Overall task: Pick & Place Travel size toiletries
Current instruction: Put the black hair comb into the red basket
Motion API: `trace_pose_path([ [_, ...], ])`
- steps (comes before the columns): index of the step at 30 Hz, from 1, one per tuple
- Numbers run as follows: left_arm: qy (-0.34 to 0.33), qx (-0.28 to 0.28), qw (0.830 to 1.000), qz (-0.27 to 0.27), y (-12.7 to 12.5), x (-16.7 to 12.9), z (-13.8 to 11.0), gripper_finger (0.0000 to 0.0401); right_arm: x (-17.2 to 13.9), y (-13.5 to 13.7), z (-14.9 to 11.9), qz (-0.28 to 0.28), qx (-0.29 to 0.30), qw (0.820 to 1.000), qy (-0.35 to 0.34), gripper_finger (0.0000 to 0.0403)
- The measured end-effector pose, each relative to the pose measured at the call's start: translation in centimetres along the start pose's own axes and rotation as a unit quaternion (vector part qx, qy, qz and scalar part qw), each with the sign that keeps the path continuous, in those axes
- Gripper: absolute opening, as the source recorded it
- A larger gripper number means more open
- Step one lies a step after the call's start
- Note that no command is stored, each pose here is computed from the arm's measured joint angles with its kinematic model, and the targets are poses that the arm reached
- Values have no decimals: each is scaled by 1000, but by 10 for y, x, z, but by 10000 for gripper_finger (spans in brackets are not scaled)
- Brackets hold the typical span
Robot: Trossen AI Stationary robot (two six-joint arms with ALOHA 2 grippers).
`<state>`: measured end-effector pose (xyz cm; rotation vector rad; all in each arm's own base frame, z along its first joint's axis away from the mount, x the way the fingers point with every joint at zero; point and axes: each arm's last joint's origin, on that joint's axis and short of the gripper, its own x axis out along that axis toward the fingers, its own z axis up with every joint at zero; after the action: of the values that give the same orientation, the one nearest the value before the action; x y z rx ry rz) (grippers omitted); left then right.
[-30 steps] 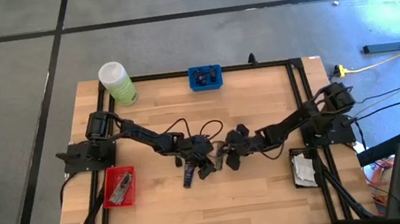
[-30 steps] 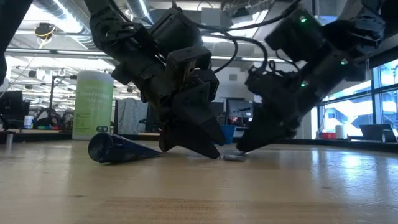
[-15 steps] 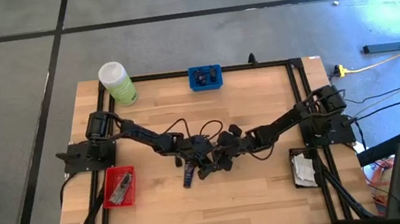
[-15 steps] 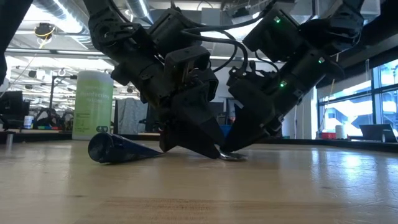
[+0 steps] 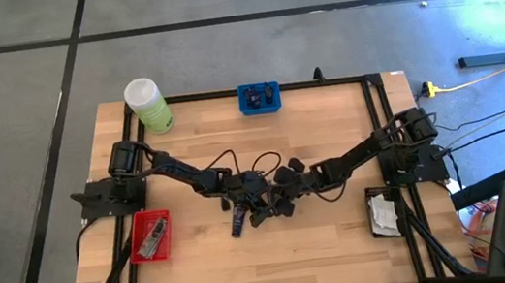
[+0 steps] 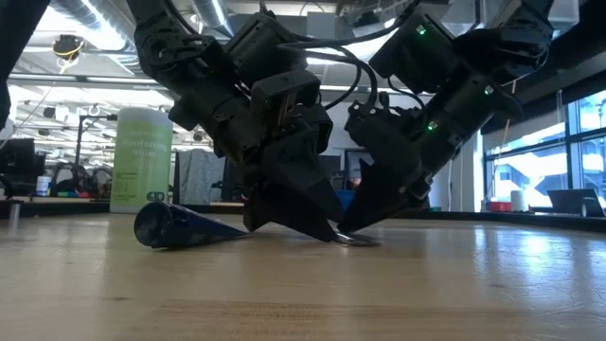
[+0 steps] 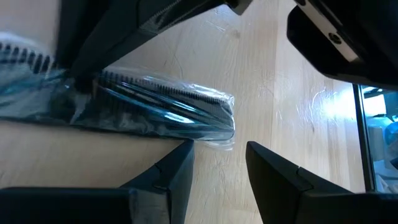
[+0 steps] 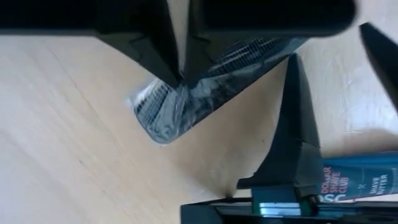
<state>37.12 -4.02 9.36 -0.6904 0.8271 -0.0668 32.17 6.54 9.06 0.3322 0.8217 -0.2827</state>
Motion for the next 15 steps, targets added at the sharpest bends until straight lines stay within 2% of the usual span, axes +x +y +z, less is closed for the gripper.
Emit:
trace_pose_path([
  [2,0,0,1000,0,0,0,0,145,0,0,0,7,0,1000,5,9],
  [8,3,-1,1000,0,0,0,0,145,-4,1,1,16,-2,1000,9,3],
  [15,8,-2,1000,2,1,0,-1,145,-23,2,9,28,-21,999,10,1],
])
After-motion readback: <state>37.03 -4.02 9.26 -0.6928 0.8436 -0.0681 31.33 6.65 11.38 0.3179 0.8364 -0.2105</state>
